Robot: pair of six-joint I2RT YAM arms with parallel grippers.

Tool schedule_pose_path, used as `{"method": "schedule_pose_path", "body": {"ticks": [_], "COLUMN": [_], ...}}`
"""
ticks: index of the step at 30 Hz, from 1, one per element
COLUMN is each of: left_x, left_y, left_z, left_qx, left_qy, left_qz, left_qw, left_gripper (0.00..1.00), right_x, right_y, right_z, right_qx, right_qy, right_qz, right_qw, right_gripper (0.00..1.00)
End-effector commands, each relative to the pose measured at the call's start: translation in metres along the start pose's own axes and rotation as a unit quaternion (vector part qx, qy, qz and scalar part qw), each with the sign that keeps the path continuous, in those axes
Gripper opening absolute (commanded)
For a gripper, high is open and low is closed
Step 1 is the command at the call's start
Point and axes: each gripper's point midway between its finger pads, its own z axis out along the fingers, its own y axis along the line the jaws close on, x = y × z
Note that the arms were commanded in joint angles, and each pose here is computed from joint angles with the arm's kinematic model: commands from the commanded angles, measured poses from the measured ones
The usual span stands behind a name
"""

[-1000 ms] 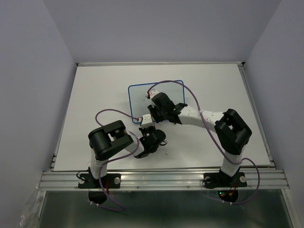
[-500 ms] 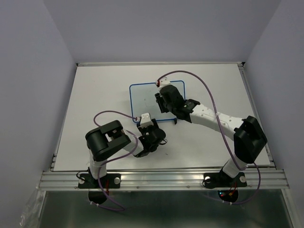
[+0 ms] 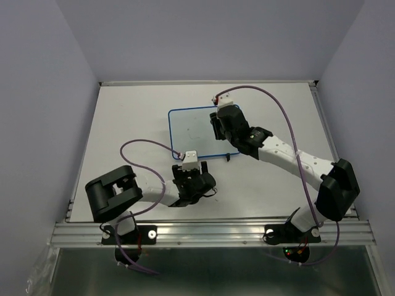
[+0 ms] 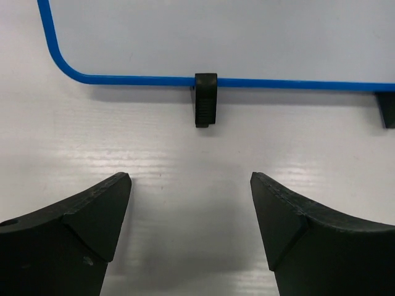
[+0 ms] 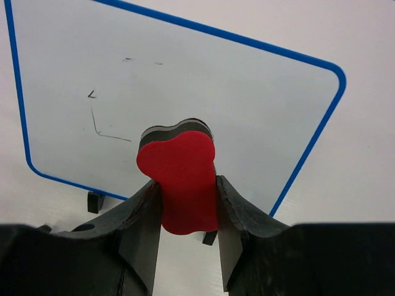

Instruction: Erase the whiteboard

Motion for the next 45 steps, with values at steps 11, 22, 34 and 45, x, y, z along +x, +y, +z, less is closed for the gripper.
{"method": "schedule_pose_path", "body": {"ticks": [11,22,34,45], "left_x": [-0.189,-0.278,-0.253,-0.224], "left_y": [0.008,0.053,0.031,0.045], "left_z": [-0.102,-0.005,0.015,0.061], "left_qx": [0.216,0.298,0.485,0.495], "left_qy": [-0.08,-0.104,-0.084,-0.021], "left_qz": [-0.105,-0.091,0.038,0.059], "left_qw": [0.967,0.945,0.87,0.866], "left_gripper": [0.99,0.99,0.99,0.99], "right_x": [-0.053,-0.061,-0.048,-0.041], "right_y": [-0.042,-0.032,-0.024,-0.018], "right_z": [-0.025,-0.026,-0.009,-0.005], "right_qx": [0.021,-0.018,-0.029,-0.044], "right_qy": [-0.082,-0.092,-0.069,-0.06], "right_qz": [0.057,0.045,0.017,0.004], "right_qw": [0.995,0.995,0.997,0.997], "right_gripper": [0.01,0.01,0.01,0.01]}}
